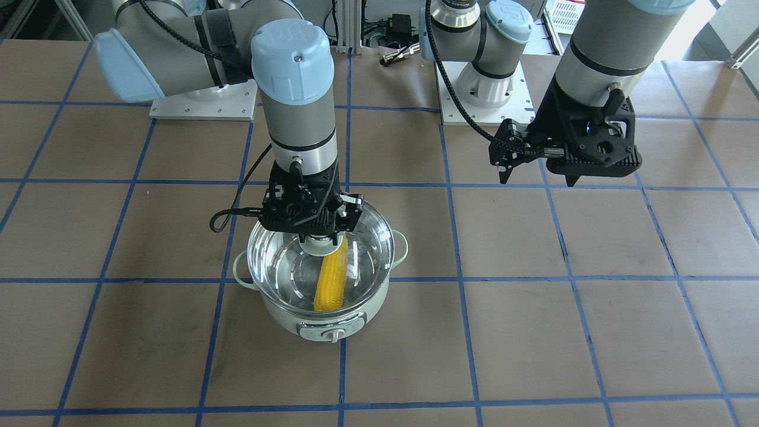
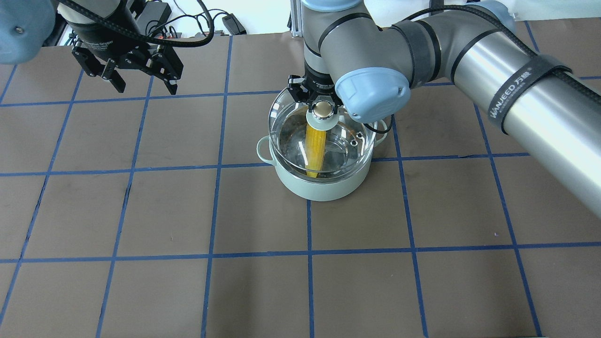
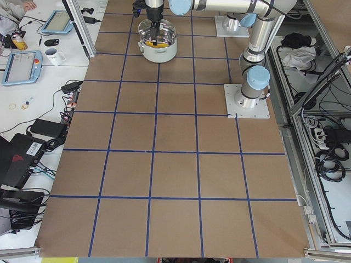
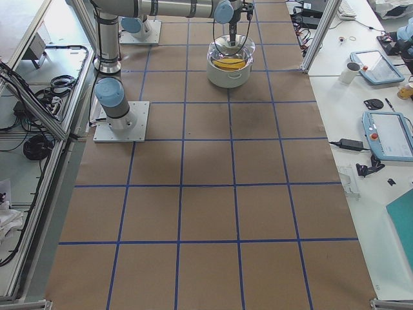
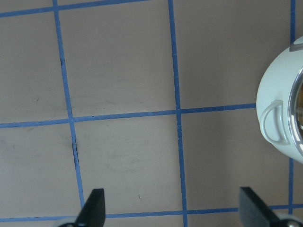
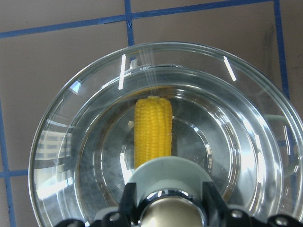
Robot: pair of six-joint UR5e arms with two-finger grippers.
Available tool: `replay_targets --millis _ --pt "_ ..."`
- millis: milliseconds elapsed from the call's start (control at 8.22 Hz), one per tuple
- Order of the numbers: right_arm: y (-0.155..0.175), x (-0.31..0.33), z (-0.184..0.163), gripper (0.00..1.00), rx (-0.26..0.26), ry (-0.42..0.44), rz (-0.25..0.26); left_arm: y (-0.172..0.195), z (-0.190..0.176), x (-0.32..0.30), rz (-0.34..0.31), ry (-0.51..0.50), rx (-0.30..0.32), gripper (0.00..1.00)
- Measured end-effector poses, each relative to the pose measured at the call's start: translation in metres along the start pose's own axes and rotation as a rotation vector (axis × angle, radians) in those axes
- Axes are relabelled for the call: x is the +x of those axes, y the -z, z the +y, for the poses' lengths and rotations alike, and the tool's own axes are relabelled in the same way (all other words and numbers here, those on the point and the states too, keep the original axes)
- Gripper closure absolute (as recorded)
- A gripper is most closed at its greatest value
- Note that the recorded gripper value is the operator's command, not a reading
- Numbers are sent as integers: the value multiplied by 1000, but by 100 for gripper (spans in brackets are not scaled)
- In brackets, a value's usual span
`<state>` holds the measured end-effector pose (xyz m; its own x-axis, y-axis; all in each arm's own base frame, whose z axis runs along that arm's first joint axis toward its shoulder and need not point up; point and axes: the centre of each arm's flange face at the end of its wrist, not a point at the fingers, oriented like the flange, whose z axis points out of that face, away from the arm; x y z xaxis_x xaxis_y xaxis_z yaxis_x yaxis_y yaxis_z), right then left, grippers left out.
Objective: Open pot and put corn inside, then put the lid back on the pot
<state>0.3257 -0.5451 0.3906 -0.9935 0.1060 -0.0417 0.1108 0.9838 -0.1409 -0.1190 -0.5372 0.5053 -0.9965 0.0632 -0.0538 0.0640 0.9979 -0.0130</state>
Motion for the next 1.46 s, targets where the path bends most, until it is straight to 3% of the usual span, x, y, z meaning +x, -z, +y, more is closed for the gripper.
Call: replay_targets --millis 487,1460 --pt "-13 21 -14 100 -47 -74 -38 2 2 0 1 5 2 0" --pt "-37 12 1 100 -89 -82 -28 0 2 2 3 2 -3 0"
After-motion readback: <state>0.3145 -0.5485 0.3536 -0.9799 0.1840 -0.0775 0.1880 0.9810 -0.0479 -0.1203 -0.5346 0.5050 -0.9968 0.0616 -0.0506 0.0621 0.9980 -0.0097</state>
